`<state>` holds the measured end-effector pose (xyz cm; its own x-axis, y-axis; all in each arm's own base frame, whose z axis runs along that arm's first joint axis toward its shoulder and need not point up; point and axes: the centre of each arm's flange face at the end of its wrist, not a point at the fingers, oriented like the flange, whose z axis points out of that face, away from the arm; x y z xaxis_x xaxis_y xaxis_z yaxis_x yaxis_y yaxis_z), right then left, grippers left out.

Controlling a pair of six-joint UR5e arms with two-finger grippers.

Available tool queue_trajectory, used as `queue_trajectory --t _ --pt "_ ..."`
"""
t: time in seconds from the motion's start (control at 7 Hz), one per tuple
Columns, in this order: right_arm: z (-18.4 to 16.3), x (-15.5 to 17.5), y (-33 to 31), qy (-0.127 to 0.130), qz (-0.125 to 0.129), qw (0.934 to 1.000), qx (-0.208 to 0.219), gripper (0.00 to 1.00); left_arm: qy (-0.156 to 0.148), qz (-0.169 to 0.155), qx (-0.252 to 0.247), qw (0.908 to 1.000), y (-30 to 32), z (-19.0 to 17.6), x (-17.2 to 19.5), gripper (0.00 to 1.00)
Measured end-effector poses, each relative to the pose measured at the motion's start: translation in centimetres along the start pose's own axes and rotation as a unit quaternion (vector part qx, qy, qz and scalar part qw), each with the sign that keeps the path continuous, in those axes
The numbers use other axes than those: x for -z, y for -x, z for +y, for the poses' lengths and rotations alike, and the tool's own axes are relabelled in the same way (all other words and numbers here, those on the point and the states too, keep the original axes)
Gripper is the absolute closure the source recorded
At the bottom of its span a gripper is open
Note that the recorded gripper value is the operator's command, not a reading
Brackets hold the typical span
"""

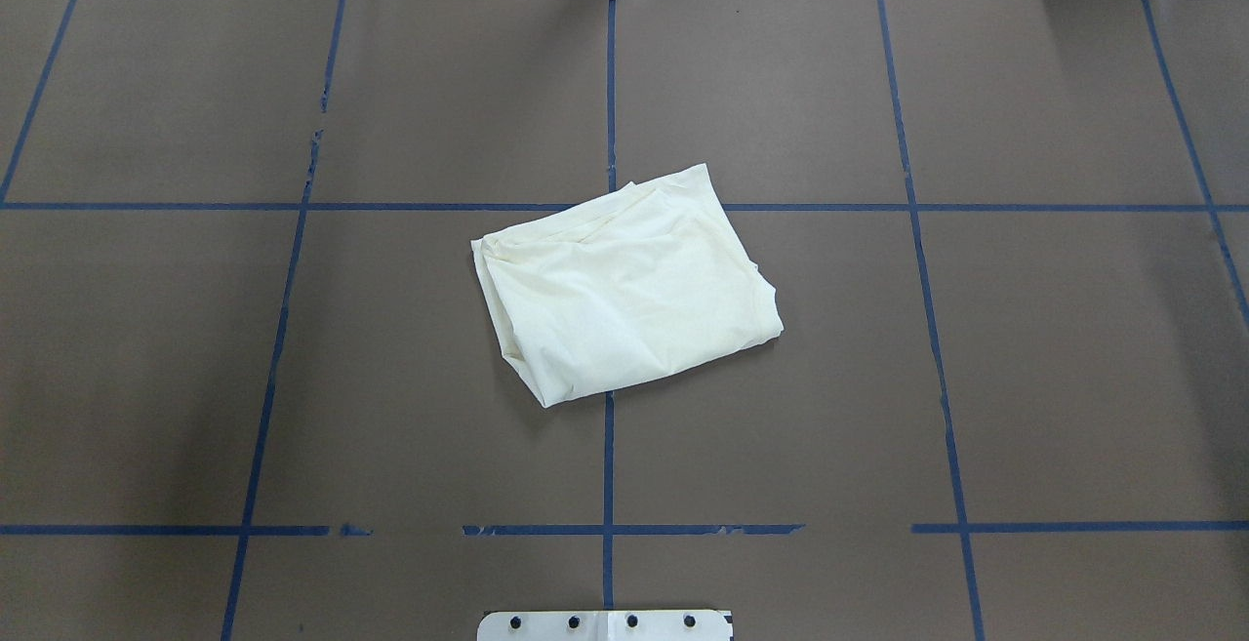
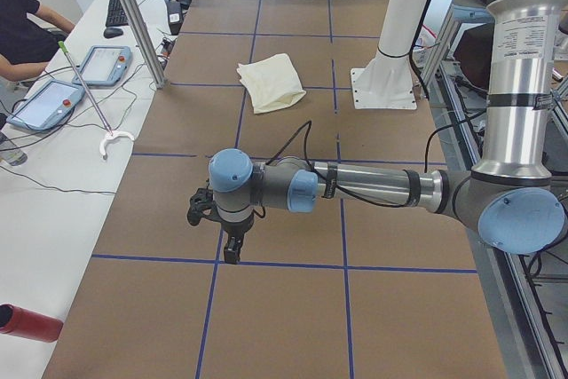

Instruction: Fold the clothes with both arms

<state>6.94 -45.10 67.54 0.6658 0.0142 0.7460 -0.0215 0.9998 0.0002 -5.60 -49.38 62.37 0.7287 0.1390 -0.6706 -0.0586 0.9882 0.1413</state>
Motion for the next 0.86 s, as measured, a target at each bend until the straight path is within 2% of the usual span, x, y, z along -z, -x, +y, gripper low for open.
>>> queue_trajectory --t 0.57,0.86 --pt "-0.1 0.4 0.0 -0.004 -0.002 1.0 -0.001 0.0 0.013 0.001 0.043 0.999 1.3 0.5 -1.4 0.0" --pt "-0.4 0.5 0.2 -0.006 -0.002 1.0 0.001 0.0 0.014 0.001 0.048 0.9987 1.3 0.5 -1.5 0.0"
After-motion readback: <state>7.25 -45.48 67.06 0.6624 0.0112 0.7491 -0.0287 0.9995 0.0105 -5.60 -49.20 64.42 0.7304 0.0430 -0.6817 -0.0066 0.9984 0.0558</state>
